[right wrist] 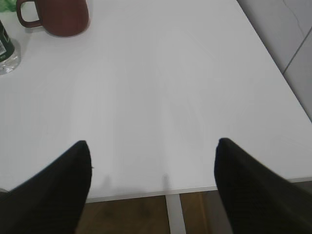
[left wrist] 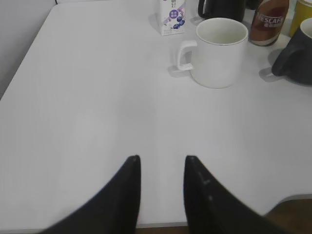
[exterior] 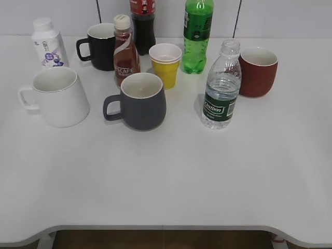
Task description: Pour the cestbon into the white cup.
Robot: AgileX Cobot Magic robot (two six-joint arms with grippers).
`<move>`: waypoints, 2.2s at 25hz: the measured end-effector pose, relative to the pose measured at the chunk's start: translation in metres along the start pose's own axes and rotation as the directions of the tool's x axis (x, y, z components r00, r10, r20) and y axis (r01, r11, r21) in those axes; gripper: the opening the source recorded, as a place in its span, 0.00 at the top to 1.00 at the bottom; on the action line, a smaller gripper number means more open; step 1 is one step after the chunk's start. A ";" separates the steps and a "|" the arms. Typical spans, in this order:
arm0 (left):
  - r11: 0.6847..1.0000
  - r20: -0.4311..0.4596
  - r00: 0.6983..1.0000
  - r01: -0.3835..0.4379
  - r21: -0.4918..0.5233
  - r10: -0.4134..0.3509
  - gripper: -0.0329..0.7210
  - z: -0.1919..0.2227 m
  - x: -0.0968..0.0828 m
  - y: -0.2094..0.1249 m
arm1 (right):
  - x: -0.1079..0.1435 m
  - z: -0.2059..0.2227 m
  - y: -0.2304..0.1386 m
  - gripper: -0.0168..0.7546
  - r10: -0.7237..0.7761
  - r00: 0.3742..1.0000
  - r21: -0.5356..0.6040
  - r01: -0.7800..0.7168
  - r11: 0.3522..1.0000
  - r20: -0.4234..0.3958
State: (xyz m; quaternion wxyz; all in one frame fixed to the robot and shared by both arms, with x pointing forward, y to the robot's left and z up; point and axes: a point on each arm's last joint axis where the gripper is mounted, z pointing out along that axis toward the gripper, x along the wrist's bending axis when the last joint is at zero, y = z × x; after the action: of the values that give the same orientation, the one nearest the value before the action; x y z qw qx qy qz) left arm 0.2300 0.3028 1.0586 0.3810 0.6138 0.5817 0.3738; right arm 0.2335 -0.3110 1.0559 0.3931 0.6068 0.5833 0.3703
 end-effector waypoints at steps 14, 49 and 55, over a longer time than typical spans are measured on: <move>1.000 0.000 1.000 0.000 0.000 0.000 0.65 0.000 0.000 0.000 | 0.000 0.000 0.000 0.22 0.000 1.000 0.000 0.000 1.000 0.000; 0.817 0.002 1.000 0.004 -0.577 -0.004 0.65 -0.017 0.000 0.057 | 0.000 0.000 0.000 0.22 0.000 1.000 0.000 0.000 1.000 0.000; 0.735 -0.002 1.000 -0.002 -0.678 0.001 0.65 0.022 0.000 0.087 | 0.000 0.000 0.000 0.22 0.000 1.000 0.000 0.000 1.000 0.000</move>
State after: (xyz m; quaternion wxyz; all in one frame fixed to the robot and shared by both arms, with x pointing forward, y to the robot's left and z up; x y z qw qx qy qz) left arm 0.2871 0.2991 1.1280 0.5776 0.4330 0.4054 0.5608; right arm 0.2335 -0.3110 1.0559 0.3931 0.6068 0.5833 0.3703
